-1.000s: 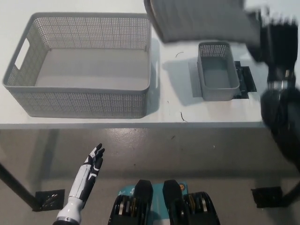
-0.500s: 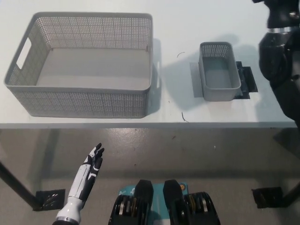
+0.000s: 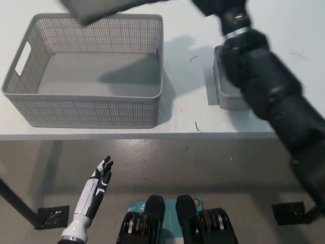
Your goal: Usethe right hand to pick up a oven gloves on top of a leveled container and place it into another larger container on the left side
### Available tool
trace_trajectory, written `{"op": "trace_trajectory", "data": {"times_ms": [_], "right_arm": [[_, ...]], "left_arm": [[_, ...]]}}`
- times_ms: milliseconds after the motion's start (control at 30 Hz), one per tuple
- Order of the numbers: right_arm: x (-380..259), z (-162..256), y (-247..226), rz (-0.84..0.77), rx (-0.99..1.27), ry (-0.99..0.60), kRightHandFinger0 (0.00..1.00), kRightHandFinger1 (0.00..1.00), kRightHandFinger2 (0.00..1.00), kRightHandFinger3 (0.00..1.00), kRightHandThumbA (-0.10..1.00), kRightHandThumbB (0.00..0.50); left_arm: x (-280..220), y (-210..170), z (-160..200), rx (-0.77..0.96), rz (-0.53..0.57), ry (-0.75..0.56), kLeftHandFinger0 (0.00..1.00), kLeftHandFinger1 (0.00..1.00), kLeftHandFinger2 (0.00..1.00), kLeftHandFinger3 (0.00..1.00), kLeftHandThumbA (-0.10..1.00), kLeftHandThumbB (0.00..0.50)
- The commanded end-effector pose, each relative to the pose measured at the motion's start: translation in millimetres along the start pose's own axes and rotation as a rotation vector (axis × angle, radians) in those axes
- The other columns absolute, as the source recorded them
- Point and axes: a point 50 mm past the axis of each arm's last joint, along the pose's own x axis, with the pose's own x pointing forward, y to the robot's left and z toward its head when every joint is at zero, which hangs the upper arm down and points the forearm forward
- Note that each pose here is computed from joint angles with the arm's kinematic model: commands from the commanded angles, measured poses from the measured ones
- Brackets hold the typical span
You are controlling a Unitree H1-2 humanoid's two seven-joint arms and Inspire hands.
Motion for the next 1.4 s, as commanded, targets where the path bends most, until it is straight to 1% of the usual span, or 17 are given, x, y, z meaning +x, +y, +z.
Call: {"op": "trace_trajectory", "data": {"times_ms": [0,33,100,200,400,433,467,500,533,567,700,833,1000,1100,1233,1300,1367], "right_arm": [[47,37,-18,-0.015,-0.007,-0.060,0.00,0.23,0.60,0.59,-0.10,0.206],[51,47,-13,0.033,-0.010,-0.046,0.00,0.19,0.57,0.67,-0.10,0.254],[53,57,-8,0.066,-0.033,-0.042,0.00,0.07,0.45,0.37,-0.10,0.259],[56,69,-3,0.129,-0.052,-0.030,0.00,0.13,0.55,0.31,-0.10,0.220],[63,79,4,0.304,-0.190,0.121,0.00,0.14,0.45,0.51,-0.10,0.283],[64,79,4,0.353,-0.186,0.162,0.13,0.32,0.63,0.68,0.02,0.204],[64,79,5,0.389,-0.181,0.189,0.18,0.35,0.61,0.73,0.09,0.213],[66,79,5,0.438,-0.172,0.220,0.54,0.75,0.95,1.00,0.37,0.211],[68,79,4,0.496,-0.143,0.262,0.78,1.00,1.00,1.00,0.53,0.279],[71,80,2,0.537,-0.134,0.284,1.00,1.00,1.00,1.00,0.71,0.321],[84,79,-10,0.600,-0.032,0.337,1.00,1.00,1.00,1.00,0.70,0.387],[103,76,-31,0.731,0.071,0.344,1.00,1.00,1.00,1.00,0.39,0.437],[120,68,-57,0.855,0.141,0.258,1.00,1.00,1.00,1.00,0.30,0.498],[129,55,-110,1.016,0.535,0.116,1.00,1.00,1.00,1.00,0.13,0.471],[115,26,-174,1.001,1.032,-0.122,1.00,1.00,1.00,1.00,0.27,0.397],[101,9,-211,0.909,1.179,-0.144,1.00,1.00,1.00,1.00,0.34,0.478],[84,-12,-257,0.857,1.268,-0.330,1.00,1.00,1.00,1.00,0.42,0.386]], "left_arm": [[1,4,8,0.010,0.019,-0.050,1.00,1.00,1.00,1.00,1.00,0.500],[1,3,8,0.009,0.019,-0.048,1.00,1.00,1.00,1.00,1.00,0.500],[1,3,8,0.009,0.019,-0.054,1.00,1.00,1.00,1.00,1.00,0.500],[1,1,8,0.011,0.013,-0.055,1.00,1.00,1.00,1.00,1.00,0.500],[-1,1,9,0.014,0.003,-0.054,1.00,1.00,1.00,1.00,1.00,0.500],[-1,1,9,0.015,0.000,-0.053,1.00,1.00,1.00,1.00,1.00,0.500],[-2,1,8,0.016,-0.002,-0.052,1.00,1.00,1.00,1.00,1.00,0.500],[-2,1,9,0.014,-0.004,-0.054,1.00,1.00,1.00,1.00,1.00,0.500],[-2,1,9,0.015,-0.007,-0.055,1.00,1.00,1.00,1.00,1.00,0.500],[-2,1,9,0.017,-0.010,-0.053,1.00,1.00,1.00,1.00,1.00,0.500],[-1,1,10,0.025,-0.020,-0.049,1.00,1.00,1.00,1.00,1.00,0.500],[-2,-1,10,0.023,-0.021,-0.042,1.00,1.00,1.00,1.00,1.00,0.500],[-4,-3,8,0.018,-0.021,-0.043,1.00,1.00,1.00,1.00,1.00,0.500],[-3,-1,9,0.019,-0.021,-0.048,1.00,1.00,1.00,1.00,1.00,0.500],[0,2,9,0.020,-0.028,-0.046,1.00,1.00,1.00,1.00,1.00,0.500],[1,2,8,0.008,-0.024,-0.050,1.00,1.00,1.00,1.00,1.00,0.500],[0,2,9,0.005,-0.024,-0.053,1.00,1.00,1.00,1.00,1.00,0.500]]}}
